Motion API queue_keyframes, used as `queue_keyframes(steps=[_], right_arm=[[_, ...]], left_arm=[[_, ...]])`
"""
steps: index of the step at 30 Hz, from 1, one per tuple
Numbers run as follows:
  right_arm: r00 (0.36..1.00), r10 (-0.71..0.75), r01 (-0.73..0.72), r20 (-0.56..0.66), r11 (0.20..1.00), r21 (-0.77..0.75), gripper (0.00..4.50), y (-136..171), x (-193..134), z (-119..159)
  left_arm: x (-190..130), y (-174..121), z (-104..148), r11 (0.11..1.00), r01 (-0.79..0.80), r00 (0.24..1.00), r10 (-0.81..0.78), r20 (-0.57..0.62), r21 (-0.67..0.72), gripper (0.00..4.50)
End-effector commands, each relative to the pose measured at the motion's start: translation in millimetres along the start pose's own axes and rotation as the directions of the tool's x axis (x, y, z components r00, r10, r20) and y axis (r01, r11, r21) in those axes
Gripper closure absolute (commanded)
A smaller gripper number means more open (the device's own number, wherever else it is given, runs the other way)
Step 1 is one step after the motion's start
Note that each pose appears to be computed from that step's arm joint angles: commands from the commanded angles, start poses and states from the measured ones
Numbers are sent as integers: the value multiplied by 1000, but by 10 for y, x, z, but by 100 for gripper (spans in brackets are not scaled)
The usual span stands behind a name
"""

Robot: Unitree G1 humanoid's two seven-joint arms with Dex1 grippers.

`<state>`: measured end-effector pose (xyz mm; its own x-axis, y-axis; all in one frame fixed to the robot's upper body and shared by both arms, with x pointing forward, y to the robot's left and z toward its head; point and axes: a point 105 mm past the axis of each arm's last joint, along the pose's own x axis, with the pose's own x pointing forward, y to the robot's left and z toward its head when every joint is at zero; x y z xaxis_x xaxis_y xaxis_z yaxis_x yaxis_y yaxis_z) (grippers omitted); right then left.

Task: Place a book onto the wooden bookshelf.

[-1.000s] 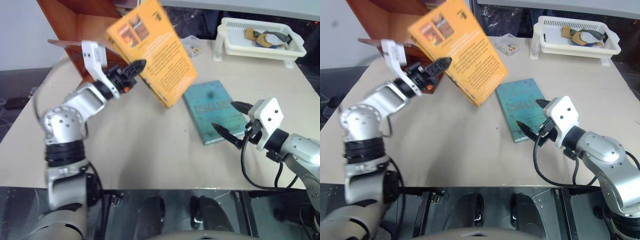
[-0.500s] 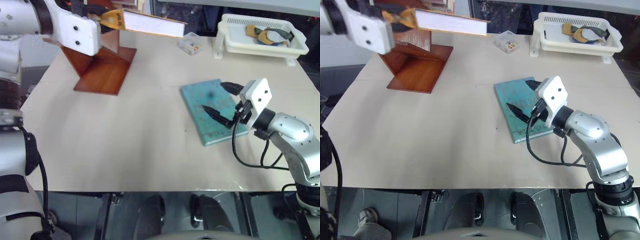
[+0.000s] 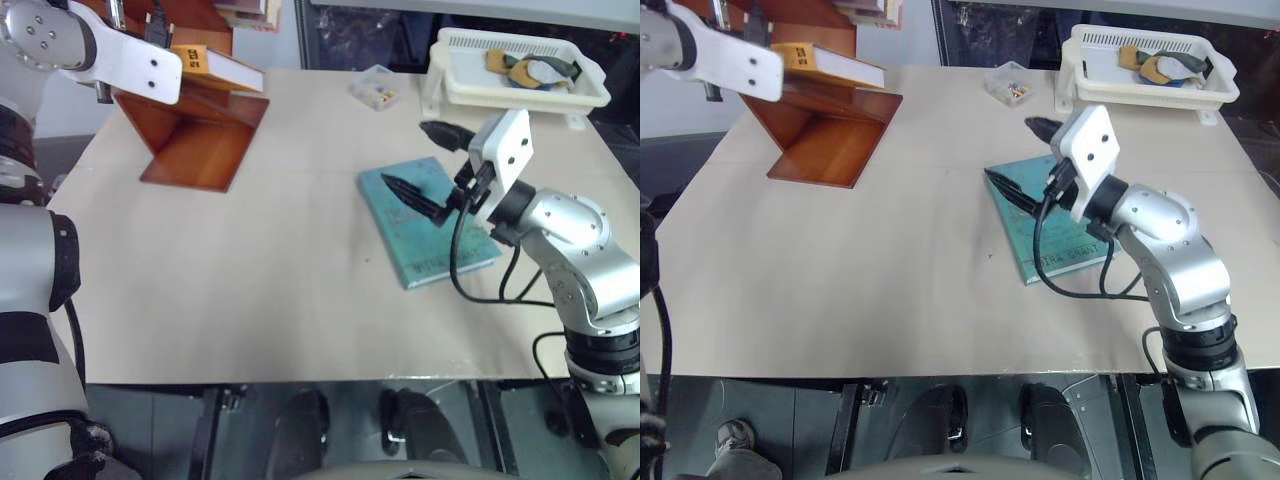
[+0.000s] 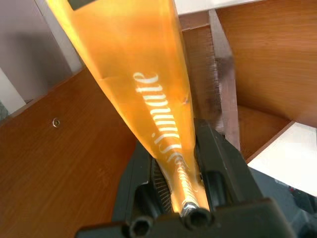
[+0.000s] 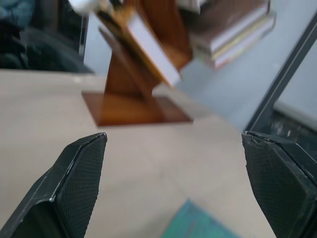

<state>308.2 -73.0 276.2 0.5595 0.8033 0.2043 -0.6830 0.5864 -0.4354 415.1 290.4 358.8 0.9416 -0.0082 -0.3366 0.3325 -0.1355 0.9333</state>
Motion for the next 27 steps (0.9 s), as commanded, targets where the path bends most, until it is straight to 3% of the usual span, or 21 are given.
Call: queue_keyframes(steps=[1, 5, 6, 7, 10, 14, 16, 19, 22, 25, 27], right_arm=[[998, -6, 7, 59, 1000, -25, 0, -10, 25, 180], [998, -1, 3, 64, 1000, -28, 0, -2, 43, 203], [998, 0, 2, 63, 1000, -29, 0, -3, 42, 203], [998, 2, 0, 62, 1000, -29, 0, -4, 38, 204], [999, 5, -4, 52, 1000, -26, 0, -19, 13, 184], [1000, 2, -2, 9, 1000, -16, 0, -52, -90, 105], [999, 0, -1, -44, 1000, -21, 0, -65, -193, 15], [992, -8, 5, -126, 1000, -27, 0, -76, -355, -126], [983, 2, -5, -182, 1000, -16, 0, -39, -482, -211], [970, 31, -27, -242, 999, 22, 0, 27, -617, -281], [963, 33, -25, -269, 999, 34, 0, 51, -702, -308]], left_arm=[[2, 15, -115, 999, -26, 998, 24, -54, -42, 402], [36, -52, -118, 998, -4, 999, 1, -44, -65, 402], [36, -68, -126, 997, 2, 999, -5, -39, -78, 297], [17, -97, -165, 995, 2, 1000, -5, -30, -101, 278], [-52, -129, -248, 991, -26, 1000, 26, 0, -128, 96], [-294, -20, -261, 973, -159, 973, 183, 140, -166, 96], [-427, 73, -92, 929, -178, 902, 285, 323, -323, 96], [-616, 113, 207, 822, -28, 701, 422, 575, -569, 96], [-692, -124, 563, 749, 187, 580, 438, 687, -635, 96], [-772, -508, 1080, 618, 420, 502, 452, 738, -665, 96], [-790, -727, 1257, 526, 514, 497, 461, 735, -678, 42]])
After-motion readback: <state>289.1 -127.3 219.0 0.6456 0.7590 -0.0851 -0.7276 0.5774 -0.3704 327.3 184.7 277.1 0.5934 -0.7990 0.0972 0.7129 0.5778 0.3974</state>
